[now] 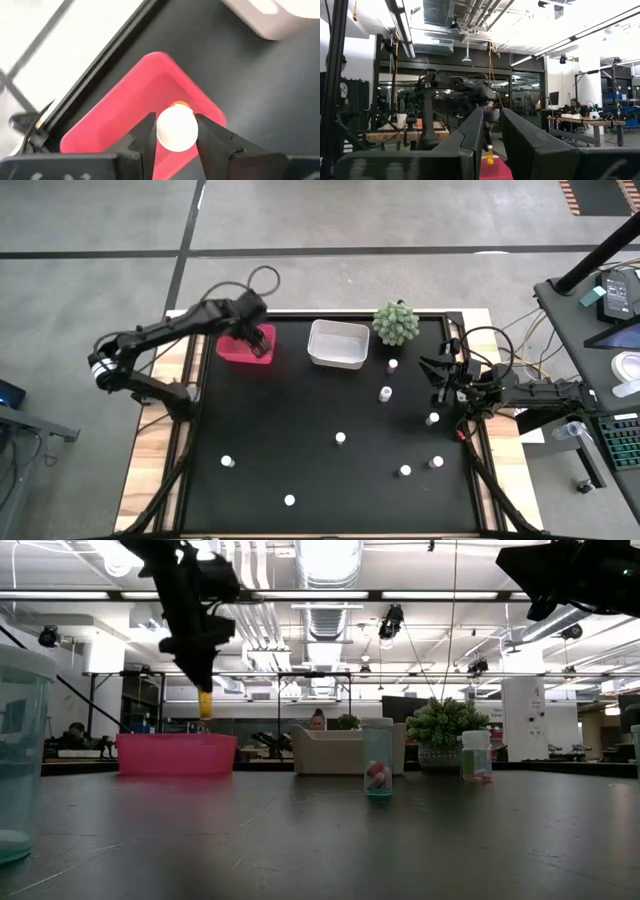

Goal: Pick and place medicine bottles into bin by pill shape (circle, oval)
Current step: Put the orange tablet bottle into the pink bin

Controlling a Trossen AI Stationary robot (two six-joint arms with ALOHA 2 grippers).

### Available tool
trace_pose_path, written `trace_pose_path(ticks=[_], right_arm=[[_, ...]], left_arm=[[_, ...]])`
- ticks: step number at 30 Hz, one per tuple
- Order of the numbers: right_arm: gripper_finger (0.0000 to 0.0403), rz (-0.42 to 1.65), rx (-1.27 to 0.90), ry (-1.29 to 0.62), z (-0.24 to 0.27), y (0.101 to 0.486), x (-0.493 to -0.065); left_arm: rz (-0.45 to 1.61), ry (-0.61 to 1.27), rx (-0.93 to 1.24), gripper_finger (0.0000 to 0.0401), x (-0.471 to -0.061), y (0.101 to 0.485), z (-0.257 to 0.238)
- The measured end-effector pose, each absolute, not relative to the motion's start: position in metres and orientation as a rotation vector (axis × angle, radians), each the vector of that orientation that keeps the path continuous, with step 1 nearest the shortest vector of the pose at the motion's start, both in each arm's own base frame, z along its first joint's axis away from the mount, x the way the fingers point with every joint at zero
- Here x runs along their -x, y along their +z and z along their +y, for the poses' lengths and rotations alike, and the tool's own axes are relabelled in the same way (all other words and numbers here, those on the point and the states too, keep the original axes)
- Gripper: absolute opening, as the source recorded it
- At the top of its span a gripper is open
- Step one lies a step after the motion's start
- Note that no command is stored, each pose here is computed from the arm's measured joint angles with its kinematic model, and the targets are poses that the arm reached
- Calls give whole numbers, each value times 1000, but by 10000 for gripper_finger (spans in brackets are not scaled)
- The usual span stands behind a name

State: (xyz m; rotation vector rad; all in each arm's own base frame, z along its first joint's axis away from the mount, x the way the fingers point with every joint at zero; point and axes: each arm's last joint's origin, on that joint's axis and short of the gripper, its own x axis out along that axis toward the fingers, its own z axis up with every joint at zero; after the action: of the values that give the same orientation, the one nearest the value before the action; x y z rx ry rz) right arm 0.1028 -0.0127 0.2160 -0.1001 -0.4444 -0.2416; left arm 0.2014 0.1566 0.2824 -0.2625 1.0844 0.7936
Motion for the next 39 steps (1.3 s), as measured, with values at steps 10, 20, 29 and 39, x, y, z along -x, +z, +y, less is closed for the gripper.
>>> trace_pose_path(ticks=[10,20,29,39], right_arm=[[61,-444,103,-242,-13,216,-103],[61,-445,102,-242,-13,216,-103],[61,-445,102,-242,-13,216,-103],[61,-445,102,-242,-13,216,-103]], left_arm=[[1136,908,393,100,-182,263,194],[1188,1028,514,100,-171,238,215],[1171,1090,538,100,-169,228,226],[1158,1094,533,100,-170,220,227]])
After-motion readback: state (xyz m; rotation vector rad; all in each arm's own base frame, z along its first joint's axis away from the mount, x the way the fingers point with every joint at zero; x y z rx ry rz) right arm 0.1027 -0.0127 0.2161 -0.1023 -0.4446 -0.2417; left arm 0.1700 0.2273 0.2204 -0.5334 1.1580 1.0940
